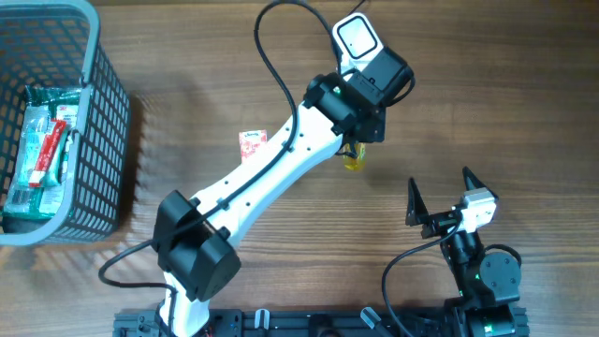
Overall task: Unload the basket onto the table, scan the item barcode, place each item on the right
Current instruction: 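Carry the Vim bottle right of the tissue pack, near the scanner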
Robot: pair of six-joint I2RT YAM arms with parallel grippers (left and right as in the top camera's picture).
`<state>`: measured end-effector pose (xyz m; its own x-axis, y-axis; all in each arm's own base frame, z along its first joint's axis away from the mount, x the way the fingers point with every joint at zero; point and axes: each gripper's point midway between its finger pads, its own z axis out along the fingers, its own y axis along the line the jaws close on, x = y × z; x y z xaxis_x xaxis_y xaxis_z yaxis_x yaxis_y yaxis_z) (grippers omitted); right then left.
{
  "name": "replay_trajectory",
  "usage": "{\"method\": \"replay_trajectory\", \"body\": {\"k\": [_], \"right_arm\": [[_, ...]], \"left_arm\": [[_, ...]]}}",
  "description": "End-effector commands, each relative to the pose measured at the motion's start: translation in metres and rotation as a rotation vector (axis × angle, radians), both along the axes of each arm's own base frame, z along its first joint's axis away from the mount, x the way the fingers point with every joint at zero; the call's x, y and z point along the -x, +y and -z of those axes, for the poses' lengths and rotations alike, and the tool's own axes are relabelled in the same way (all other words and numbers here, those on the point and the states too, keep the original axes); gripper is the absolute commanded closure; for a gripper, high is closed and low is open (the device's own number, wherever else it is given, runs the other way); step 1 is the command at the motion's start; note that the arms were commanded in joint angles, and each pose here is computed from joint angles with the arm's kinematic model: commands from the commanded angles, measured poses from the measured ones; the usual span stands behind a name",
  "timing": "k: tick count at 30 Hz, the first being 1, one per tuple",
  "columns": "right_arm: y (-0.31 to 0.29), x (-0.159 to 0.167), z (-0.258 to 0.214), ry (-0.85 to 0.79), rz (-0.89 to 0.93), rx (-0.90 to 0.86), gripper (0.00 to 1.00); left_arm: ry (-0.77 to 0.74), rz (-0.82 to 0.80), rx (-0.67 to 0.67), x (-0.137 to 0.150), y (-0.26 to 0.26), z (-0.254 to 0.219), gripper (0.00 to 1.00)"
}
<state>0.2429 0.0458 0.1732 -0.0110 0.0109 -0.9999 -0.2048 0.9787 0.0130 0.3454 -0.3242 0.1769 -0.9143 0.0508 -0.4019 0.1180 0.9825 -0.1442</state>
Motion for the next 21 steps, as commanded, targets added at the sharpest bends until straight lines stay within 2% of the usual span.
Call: {"method": "replay_trajectory", "body": {"k": [1, 4, 21], "right_arm": [[-0.003, 0.000, -0.001, -0.009, 0.014, 0.010, 0.00], [-0.003, 0.000, -0.001, -0.009, 0.015, 0.010, 0.00], [-0.003, 0.000, -0.001, -0.009, 0.014, 0.011, 0.00]], "left_arm": [[-0.011, -0.041, -0.057, -0.003, 0.008, 0.025, 0.77], [-0.091, -0.133, -0.143, -0.016, 0.029, 0.028, 0.76], [-0.138, -0.214, -0.162, -0.040, 0.053, 0.054, 0.76]]}}
